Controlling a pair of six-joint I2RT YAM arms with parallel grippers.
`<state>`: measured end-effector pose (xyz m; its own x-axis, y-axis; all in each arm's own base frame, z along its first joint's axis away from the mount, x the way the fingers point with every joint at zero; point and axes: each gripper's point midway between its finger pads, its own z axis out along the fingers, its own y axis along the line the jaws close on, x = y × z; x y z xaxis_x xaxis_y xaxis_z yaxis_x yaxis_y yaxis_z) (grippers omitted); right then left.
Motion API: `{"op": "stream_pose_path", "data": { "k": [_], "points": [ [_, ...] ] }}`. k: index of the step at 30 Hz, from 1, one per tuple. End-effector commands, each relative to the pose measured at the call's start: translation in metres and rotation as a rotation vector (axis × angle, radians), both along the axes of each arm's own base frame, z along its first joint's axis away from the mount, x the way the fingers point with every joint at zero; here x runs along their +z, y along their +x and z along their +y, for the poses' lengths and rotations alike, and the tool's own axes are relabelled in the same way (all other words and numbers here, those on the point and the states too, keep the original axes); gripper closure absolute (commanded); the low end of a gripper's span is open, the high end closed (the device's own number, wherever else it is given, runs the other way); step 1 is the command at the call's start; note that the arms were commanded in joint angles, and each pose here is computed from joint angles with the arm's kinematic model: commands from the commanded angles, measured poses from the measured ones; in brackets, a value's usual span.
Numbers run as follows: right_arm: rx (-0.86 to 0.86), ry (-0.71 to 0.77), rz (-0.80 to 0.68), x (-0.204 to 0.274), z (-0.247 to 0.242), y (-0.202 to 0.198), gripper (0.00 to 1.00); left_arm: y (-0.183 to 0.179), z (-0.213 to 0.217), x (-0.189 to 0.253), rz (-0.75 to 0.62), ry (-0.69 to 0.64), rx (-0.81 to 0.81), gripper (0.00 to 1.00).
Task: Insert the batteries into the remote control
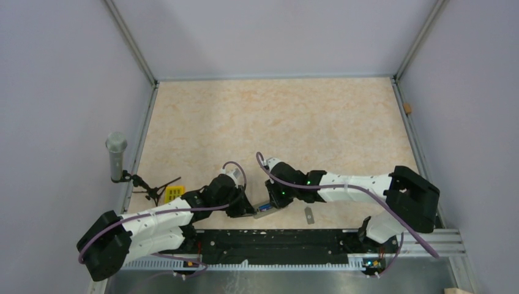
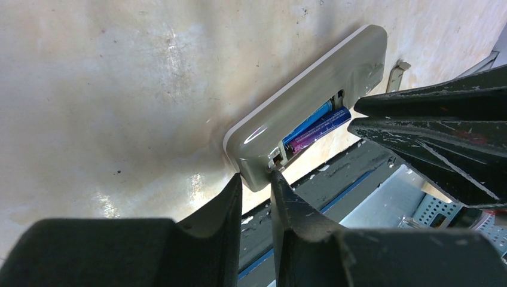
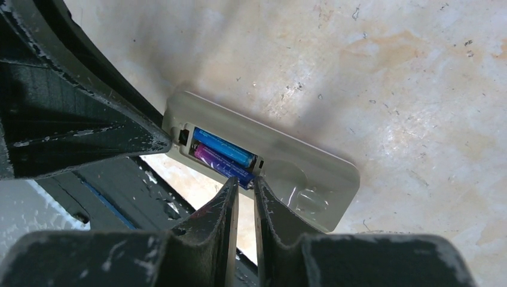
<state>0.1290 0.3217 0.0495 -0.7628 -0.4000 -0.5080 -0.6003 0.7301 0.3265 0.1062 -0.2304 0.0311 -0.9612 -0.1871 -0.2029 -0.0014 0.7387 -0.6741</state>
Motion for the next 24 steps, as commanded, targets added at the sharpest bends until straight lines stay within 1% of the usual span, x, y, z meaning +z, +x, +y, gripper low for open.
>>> {"op": "stream_pose_path", "data": {
  "k": [1, 11, 18, 24],
  "points": [
    [-0.024, 0.050, -0.017, 0.011, 0.014, 0.011, 0.85, 0.011, 0.000, -0.001, -0.042, 0.021, 0.021, 0.76],
    [0.001, 0.059, 0.014, 0.007, 0.018, 0.005, 0.86, 0.012, -0.001, -0.001, -0.043, 0.027, 0.016, 0.75],
    [0.025, 0.058, 0.048, -0.001, 0.020, -0.002, 0.92, 0.013, 0.000, -0.002, -0.045, 0.030, 0.021, 0.74],
    [0.044, 0.039, 0.083, -0.010, 0.017, -0.009, 0.93, 0.014, 0.000, -0.001, -0.049, 0.029, 0.026, 0.74]
  ]
}}
